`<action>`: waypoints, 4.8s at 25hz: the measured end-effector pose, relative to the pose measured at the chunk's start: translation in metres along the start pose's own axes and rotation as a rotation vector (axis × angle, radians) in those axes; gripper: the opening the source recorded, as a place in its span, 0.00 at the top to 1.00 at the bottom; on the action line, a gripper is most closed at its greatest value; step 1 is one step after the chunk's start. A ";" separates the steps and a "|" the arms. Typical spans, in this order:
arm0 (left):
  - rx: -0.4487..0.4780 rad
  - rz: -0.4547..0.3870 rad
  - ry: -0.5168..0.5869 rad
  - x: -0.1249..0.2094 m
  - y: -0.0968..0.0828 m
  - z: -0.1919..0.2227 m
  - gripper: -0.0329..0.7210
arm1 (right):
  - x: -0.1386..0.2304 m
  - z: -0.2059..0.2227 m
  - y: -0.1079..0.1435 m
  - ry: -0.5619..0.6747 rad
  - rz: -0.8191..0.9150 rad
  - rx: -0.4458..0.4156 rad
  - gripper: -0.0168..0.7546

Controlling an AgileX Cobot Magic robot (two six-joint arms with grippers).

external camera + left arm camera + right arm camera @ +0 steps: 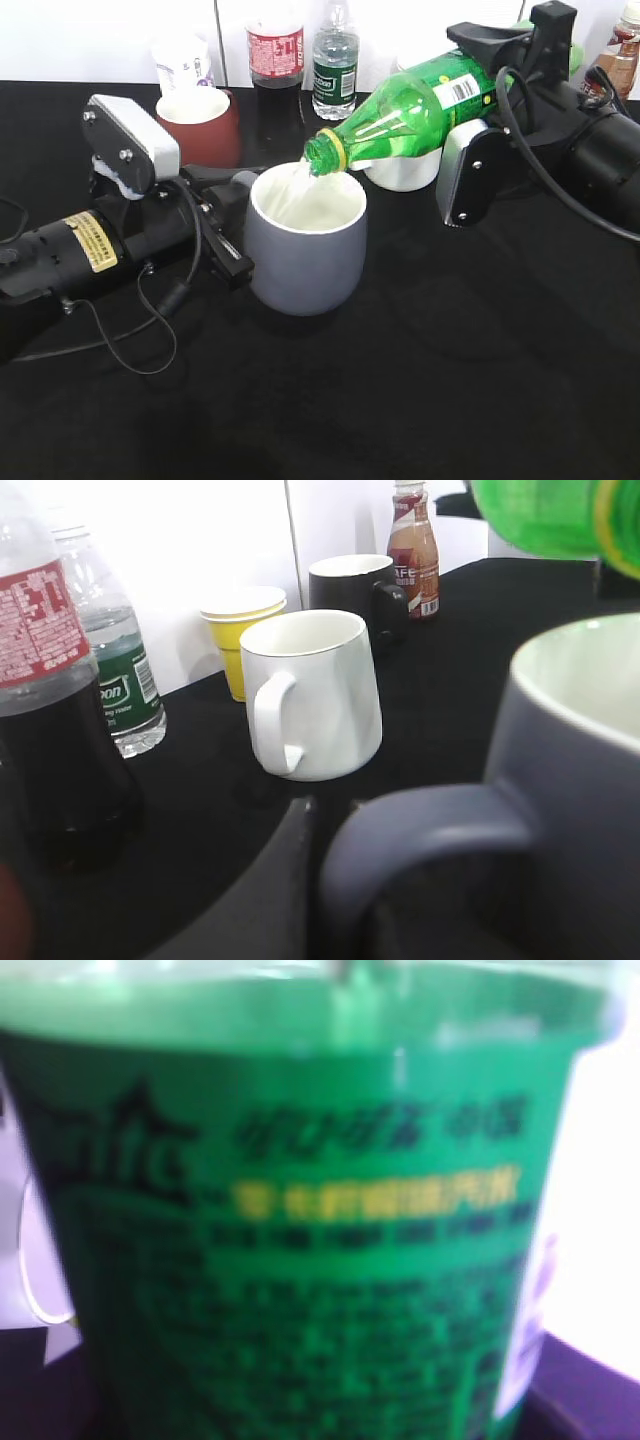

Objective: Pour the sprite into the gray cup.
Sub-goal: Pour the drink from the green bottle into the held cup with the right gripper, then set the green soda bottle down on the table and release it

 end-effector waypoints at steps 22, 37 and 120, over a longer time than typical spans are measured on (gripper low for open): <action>-0.002 0.004 -0.009 -0.001 0.000 0.000 0.89 | -0.001 0.000 -0.002 -0.008 0.158 0.013 0.39; -0.137 -0.035 0.008 -0.001 0.017 -0.002 0.89 | 0.002 0.000 0.008 0.069 1.642 -0.034 0.39; -0.180 -0.169 0.411 -0.050 0.038 -0.066 0.54 | 0.191 0.014 0.060 0.452 1.614 0.397 0.26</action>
Point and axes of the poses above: a point on each arm's last joint axis where the gripper is mounted, z pointing out along that axis toward the gripper, y along the wrist's bending axis when the last joint is at zero, x = y × z, the point moved 3 cm from there along z, pointing out along that axis toward the gripper, and after that the axes turned 14 degrees about z, right-handed, at the moved point
